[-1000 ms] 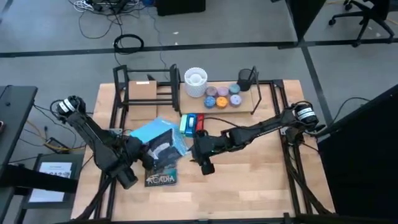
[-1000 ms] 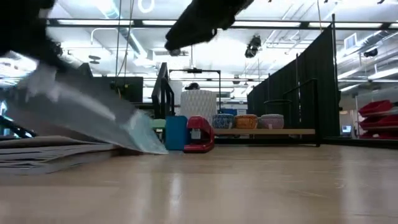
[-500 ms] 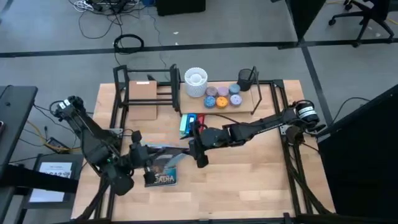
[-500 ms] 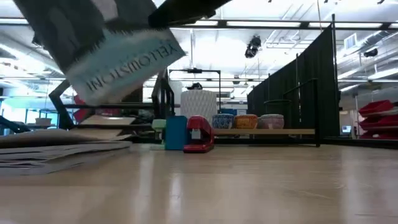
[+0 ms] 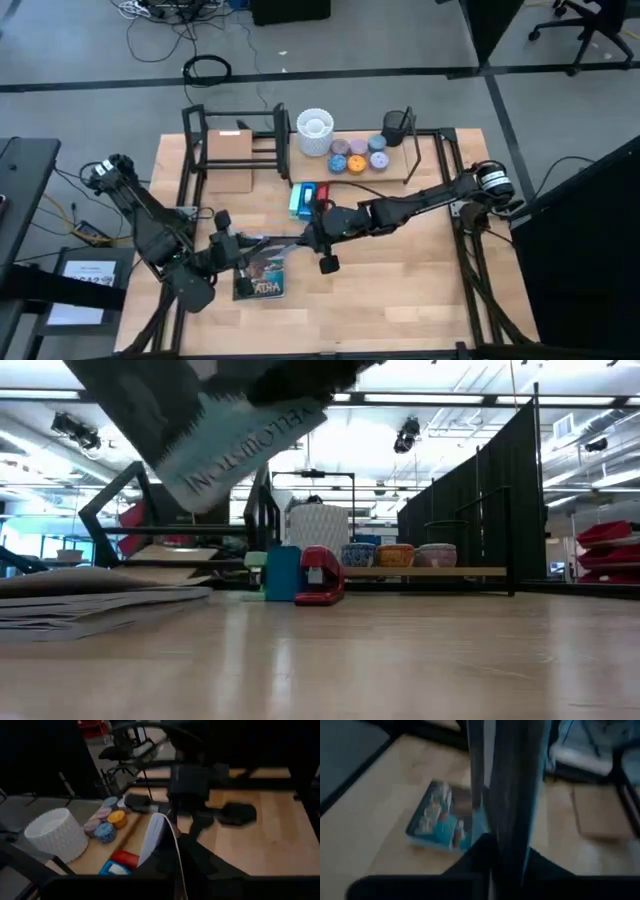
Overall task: Stock shelves
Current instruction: Remove the blue book from the bookshelf
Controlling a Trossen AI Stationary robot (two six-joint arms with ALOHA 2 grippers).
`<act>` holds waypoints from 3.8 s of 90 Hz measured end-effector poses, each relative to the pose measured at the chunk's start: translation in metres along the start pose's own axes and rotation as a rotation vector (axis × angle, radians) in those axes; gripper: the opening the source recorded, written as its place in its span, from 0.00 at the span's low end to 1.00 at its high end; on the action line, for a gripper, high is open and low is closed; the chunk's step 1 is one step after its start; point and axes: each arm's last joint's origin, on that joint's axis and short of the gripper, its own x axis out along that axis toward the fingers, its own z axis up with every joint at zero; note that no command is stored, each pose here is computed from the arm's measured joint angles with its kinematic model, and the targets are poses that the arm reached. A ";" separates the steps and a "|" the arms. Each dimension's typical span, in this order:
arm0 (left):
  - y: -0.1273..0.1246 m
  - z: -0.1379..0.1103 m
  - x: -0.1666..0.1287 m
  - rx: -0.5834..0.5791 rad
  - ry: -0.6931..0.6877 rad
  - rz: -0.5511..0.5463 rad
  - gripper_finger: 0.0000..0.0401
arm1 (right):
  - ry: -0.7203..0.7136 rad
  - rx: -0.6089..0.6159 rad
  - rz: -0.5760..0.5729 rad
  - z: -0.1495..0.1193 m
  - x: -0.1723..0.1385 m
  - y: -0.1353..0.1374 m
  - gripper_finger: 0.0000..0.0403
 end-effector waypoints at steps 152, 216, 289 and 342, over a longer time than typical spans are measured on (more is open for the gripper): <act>-0.008 0.021 0.114 -0.302 0.426 0.086 0.01 | 0.422 -0.001 -0.140 -0.031 -0.093 0.035 0.26; 0.032 -0.105 0.004 -0.951 0.090 0.275 0.00 | 0.085 0.170 -0.231 -0.050 -0.121 0.031 0.33; 0.002 -0.178 0.021 -1.063 0.135 0.214 0.00 | -0.057 0.284 -0.196 -0.035 -0.114 0.007 0.32; 0.006 -0.195 0.017 -0.851 0.512 0.330 0.27 | -0.080 0.291 -0.165 -0.032 -0.114 0.007 0.32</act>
